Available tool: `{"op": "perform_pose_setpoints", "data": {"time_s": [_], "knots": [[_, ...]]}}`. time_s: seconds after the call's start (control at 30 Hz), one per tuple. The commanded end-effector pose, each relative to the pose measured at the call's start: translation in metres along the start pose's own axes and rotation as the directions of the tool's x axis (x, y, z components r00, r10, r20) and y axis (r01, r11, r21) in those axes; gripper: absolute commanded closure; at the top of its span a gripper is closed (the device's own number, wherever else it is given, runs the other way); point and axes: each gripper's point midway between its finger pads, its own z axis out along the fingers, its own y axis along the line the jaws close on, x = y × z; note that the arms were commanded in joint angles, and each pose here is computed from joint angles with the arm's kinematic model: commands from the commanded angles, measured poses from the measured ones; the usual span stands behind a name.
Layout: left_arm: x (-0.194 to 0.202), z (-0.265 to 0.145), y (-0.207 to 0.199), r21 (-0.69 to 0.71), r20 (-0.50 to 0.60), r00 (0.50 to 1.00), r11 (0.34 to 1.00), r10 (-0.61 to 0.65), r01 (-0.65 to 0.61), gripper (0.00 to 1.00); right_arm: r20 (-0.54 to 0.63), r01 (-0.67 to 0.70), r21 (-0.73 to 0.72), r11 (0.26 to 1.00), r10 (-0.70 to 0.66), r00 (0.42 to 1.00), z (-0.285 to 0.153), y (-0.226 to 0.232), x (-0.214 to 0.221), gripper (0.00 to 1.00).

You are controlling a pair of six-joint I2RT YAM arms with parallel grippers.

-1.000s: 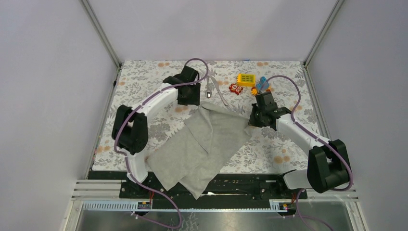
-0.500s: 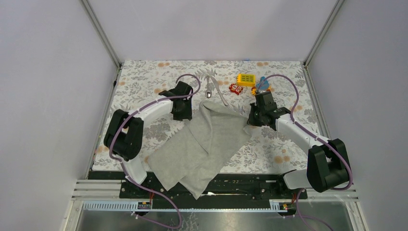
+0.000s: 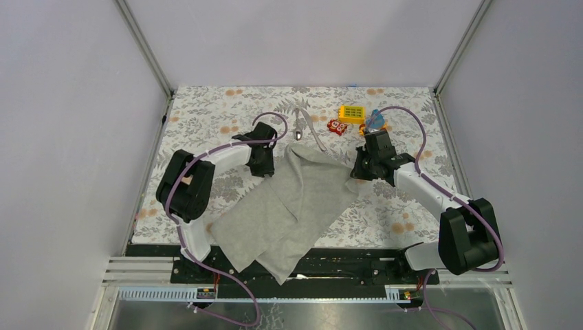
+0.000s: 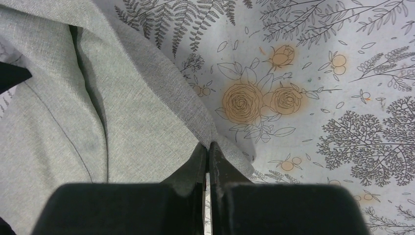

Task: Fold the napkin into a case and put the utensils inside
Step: Flatten out the crumpled napkin at the center of the board.

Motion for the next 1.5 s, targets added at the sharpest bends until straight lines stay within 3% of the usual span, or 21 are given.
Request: {"op": "perform_pose_setpoints", "data": {"time_s": [0.0, 0.07, 0.13, 0.23, 0.33, 0.47, 0.6, 0.8, 0.93, 1.1, 1.23, 1.3, 1.4, 1.47], "knots": [[-0.030, 0.002, -0.008, 0.055, 0.089, 0.995, 0.998, -0.042, 0.037, 0.68, 0.058, 0.016, -0.081, 0.997, -0.011, 0.998, -0.012, 0.020, -0.024, 1.00], [-0.048, -0.006, -0.008, 0.062, 0.150, 0.987, 0.997, -0.050, 0.041, 0.79, 0.063, 0.025, -0.102, 0.994, -0.019, 0.998, -0.015, 0.026, -0.028, 1.00], [-0.069, -0.018, -0.008, 0.074, 0.208, 0.977, 0.997, -0.051, 0.036, 0.98, 0.071, 0.038, -0.118, 0.992, -0.030, 0.997, -0.019, 0.031, -0.034, 1.00], [-0.108, -0.059, -0.006, 0.035, 0.333, 0.943, 0.999, -0.014, 0.002, 1.00, 0.108, 0.069, -0.137, 0.988, -0.055, 0.993, -0.035, 0.042, -0.053, 1.00], [-0.145, -0.132, 0.006, -0.029, 0.494, 0.869, 0.999, 0.032, -0.020, 1.00, 0.192, 0.111, -0.139, 0.984, -0.083, 0.978, -0.070, 0.054, -0.084, 1.00], [-0.177, -0.267, 0.024, -0.050, 0.728, 0.685, 0.999, 0.038, -0.003, 1.00, 0.367, 0.197, -0.209, 0.958, -0.110, 0.924, -0.143, 0.089, -0.136, 1.00], [-0.169, -0.421, 0.036, 0.057, 0.906, 0.423, 0.998, -0.037, -0.034, 1.00, 0.575, 0.345, -0.343, 0.874, -0.096, 0.813, -0.236, 0.138, -0.174, 1.00], [-0.127, -0.573, 0.037, 0.197, 0.975, 0.150, 0.954, -0.166, -0.227, 1.00, 0.835, 0.612, -0.375, 0.696, -0.033, 0.549, -0.371, 0.179, -0.185, 1.00], [-0.094, -0.632, 0.033, 0.248, 0.967, 0.038, 0.898, -0.252, -0.364, 1.00, 0.893, 0.719, -0.389, 0.576, 0.044, 0.448, -0.437, 0.199, -0.178, 1.00], [-0.072, -0.662, 0.019, 0.288, 0.949, 0.032, 0.825, -0.313, -0.487, 1.00, 0.920, 0.781, -0.390, 0.488, 0.170, 0.353, -0.492, 0.212, -0.178, 1.00], [-0.068, -0.666, 0.024, 0.296, 0.945, 0.021, 0.828, -0.326, -0.476, 1.00, 0.909, 0.766, -0.416, 0.491, 0.196, 0.368, -0.483, 0.220, -0.197, 1.00], [-0.080, -0.651, 0.039, 0.315, 0.944, 0.032, 0.874, -0.327, -0.370, 1.00, 0.897, 0.739, -0.438, 0.511, 0.193, 0.398, -0.461, 0.225, -0.215, 1.00], [-0.113, -0.586, 0.067, 0.313, 0.945, 0.126, 0.947, -0.303, -0.073, 1.00, 0.857, 0.693, -0.496, 0.522, 0.168, 0.487, -0.408, 0.239, -0.244, 1.00], [-0.133, -0.513, 0.082, 0.212, 0.934, 0.261, 0.967, -0.243, 0.140, 1.00, 0.825, 0.658, -0.531, 0.534, 0.149, 0.545, -0.364, 0.248, -0.262, 1.00]]}}
